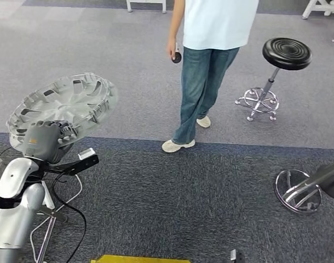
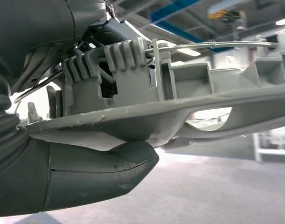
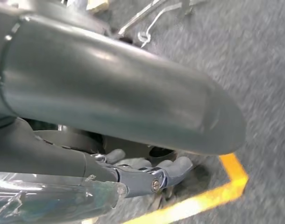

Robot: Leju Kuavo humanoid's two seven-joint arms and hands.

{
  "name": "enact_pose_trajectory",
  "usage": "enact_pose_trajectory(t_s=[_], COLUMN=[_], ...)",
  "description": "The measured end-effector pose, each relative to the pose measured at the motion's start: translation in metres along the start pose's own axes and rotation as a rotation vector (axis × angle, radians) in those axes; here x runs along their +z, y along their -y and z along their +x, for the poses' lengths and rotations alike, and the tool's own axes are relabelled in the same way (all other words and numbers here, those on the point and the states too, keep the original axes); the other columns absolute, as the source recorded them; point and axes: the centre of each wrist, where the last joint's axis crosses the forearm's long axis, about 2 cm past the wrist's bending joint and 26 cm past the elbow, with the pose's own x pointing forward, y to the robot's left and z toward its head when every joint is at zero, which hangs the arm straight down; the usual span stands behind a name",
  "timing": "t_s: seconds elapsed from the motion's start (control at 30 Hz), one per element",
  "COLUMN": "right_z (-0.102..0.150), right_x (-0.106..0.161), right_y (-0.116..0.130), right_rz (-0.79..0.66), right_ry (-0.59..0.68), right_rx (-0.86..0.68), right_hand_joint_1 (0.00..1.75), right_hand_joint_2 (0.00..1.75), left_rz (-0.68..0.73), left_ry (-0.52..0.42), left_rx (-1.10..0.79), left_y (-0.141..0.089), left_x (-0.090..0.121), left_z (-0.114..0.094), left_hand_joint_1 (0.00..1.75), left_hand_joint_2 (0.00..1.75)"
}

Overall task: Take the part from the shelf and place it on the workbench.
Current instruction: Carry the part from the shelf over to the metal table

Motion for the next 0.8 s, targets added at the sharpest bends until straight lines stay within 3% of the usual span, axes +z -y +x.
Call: enact_pose_trajectory(t_s=[0.37,0.8], right_z=[-0.001,-0.001], right_x=[0.0,0.0], right_y=[-0.001,-0.001], right_rz=[0.008,0.017], right_ry=[-0.015,-0.016], right_rx=[0.003,0.018], right_hand_joint_1=[0.0,0.0], right_hand_joint_2=[0.0,0.0], left_rz=[0.066,0.055], left_ry=[-0.018,-0.008], left_rx=[-0.007,-0.022], left_y=[-0.026,-0.029], left_x=[-0.02,-0.022], left_z=[-0.018,-0.02], left_hand_joint_1=[1.75,1.75], left_hand_joint_2=[1.75,1.75])
